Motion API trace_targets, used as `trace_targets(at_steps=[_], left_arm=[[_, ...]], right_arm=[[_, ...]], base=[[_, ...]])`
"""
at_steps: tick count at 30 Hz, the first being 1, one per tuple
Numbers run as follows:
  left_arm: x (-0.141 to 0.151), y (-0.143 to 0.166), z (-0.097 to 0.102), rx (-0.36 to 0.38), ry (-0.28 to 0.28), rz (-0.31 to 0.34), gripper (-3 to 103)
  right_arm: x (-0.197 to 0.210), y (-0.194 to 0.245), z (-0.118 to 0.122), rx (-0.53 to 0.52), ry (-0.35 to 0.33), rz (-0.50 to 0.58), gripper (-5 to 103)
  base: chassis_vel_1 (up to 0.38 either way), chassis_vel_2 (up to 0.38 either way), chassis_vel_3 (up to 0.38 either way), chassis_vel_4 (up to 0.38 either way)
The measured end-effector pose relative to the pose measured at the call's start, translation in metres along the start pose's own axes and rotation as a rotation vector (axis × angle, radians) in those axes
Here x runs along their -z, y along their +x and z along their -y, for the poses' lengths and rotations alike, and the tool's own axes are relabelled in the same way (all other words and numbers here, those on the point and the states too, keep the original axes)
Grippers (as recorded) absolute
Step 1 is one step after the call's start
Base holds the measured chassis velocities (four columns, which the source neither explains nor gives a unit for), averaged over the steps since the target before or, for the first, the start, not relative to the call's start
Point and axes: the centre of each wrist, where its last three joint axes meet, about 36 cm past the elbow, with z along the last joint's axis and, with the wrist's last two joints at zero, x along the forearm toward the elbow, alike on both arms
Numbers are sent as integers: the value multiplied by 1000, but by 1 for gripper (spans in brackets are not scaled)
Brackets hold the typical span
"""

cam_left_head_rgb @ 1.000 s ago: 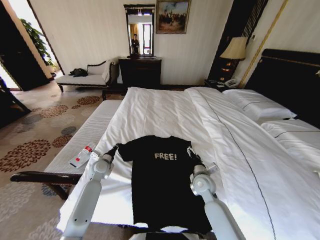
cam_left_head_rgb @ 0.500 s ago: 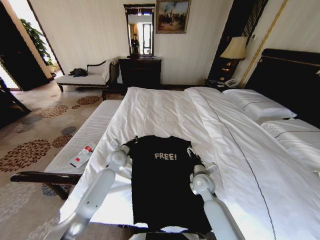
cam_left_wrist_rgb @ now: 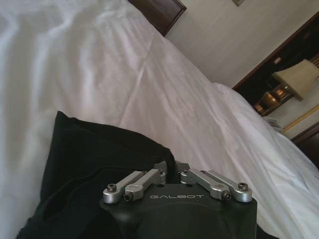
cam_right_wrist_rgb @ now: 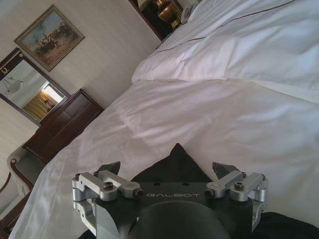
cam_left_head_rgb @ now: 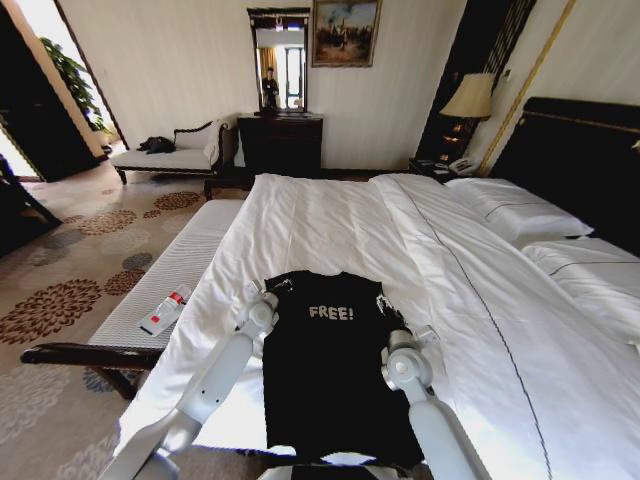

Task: Fold the clothes on the bed.

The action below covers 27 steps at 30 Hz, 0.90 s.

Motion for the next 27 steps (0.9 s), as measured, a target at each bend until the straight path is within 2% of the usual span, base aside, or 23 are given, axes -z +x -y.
trace_targets(at_steps=[1,2,5,7,8,11,12,13,14,15,16,19,22,24,27], left_arm=[[-2,4,3,-20,15,10,19],[-2,4,3,-20,15,10,19],[-5,17,5,-61,65,38,34],[-5,21,4,-65,80,48,34],[-5,24,2,-68,95,55,40],[3,36,-11,-55,167,92,56],[3,36,-11,-55,167,92,56],[7,41,-19,-40,183,107,61],[9,44,-25,-27,189,116,61],[11,49,-35,-7,192,124,67],[11,49,-35,-7,192,124,67],[8,64,-55,51,165,115,84],[3,70,-59,69,149,102,89],[-7,77,-62,91,118,94,97],[-7,84,-67,111,121,108,100]], right_arm=[[0,1,-1,2,0,0,100],[0,1,-1,2,0,0,100],[0,4,-1,3,-1,-1,100],[1,5,0,3,-1,0,100],[1,5,0,3,-1,1,100],[2,9,2,0,-2,3,100],[2,9,2,0,-2,3,100],[3,11,2,-1,-2,3,100],[3,12,2,-1,-2,2,100],[3,13,3,0,-2,2,100],[3,13,3,0,-2,2,100],[1,18,2,1,1,2,100],[0,19,2,-1,2,1,100],[-2,21,1,-3,5,-1,100],[-2,22,1,-5,8,-1,100]], base=[[0,0,0,0],[0,0,0,0],[0,0,0,0],[0,0,0,0],[0,0,0,0],[0,0,0,0],[0,0,0,0],[0,0,0,0],[0,0,0,0],[0,0,0,0],[0,0,0,0],[0,0,0,0],[0,0,0,0],[0,0,0,0],[0,0,0,0]])
